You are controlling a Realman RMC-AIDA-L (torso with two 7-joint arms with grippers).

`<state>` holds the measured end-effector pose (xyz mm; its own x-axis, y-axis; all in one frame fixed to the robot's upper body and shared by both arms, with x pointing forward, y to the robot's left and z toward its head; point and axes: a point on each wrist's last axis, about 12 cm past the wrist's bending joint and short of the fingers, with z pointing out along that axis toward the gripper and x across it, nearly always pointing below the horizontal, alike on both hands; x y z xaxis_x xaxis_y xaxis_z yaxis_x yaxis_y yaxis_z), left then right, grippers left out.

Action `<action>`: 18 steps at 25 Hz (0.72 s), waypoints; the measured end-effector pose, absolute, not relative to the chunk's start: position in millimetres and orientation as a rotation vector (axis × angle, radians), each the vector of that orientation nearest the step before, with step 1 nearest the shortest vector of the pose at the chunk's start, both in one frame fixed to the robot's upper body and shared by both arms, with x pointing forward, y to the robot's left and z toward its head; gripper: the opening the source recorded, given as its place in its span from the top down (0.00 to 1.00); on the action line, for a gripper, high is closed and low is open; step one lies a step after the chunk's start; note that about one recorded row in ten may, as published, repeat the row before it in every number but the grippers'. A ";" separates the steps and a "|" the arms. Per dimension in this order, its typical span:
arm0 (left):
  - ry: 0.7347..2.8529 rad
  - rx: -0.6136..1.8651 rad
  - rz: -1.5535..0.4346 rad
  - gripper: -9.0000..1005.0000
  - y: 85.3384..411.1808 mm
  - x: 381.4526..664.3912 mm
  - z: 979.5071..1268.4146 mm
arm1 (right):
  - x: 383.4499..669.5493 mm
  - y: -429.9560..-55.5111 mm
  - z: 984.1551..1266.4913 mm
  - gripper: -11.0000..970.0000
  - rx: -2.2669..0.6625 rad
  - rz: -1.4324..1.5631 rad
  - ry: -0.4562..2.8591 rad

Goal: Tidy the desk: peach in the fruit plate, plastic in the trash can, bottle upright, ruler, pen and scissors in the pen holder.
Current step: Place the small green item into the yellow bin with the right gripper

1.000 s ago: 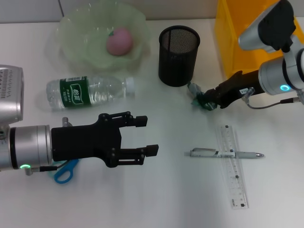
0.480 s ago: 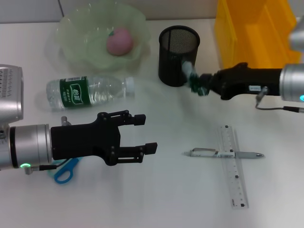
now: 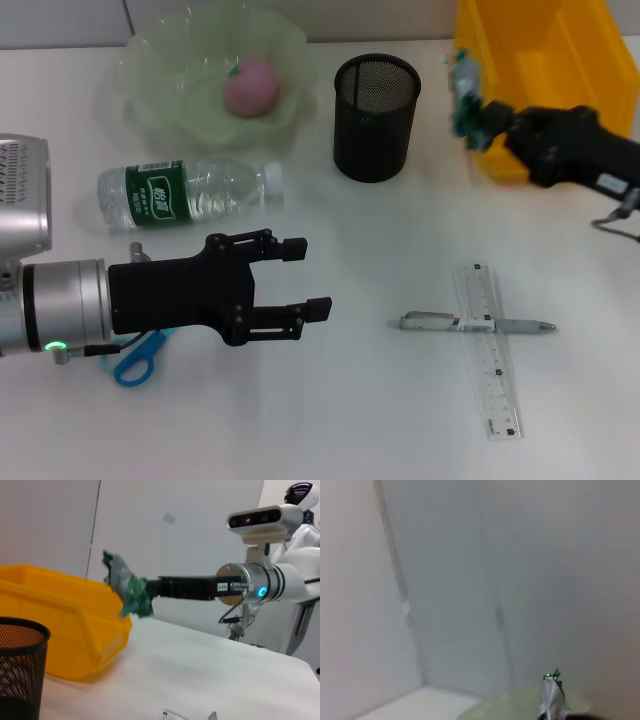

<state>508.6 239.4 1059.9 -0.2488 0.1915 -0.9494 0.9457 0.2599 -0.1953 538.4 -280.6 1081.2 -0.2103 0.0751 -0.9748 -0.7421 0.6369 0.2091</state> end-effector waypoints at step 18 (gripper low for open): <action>1.652 1.063 -1.060 0.22 237.8 509.9 1058.9 | 549.0 -345.1 1074.0 0.99 -0.173 0.541 1.669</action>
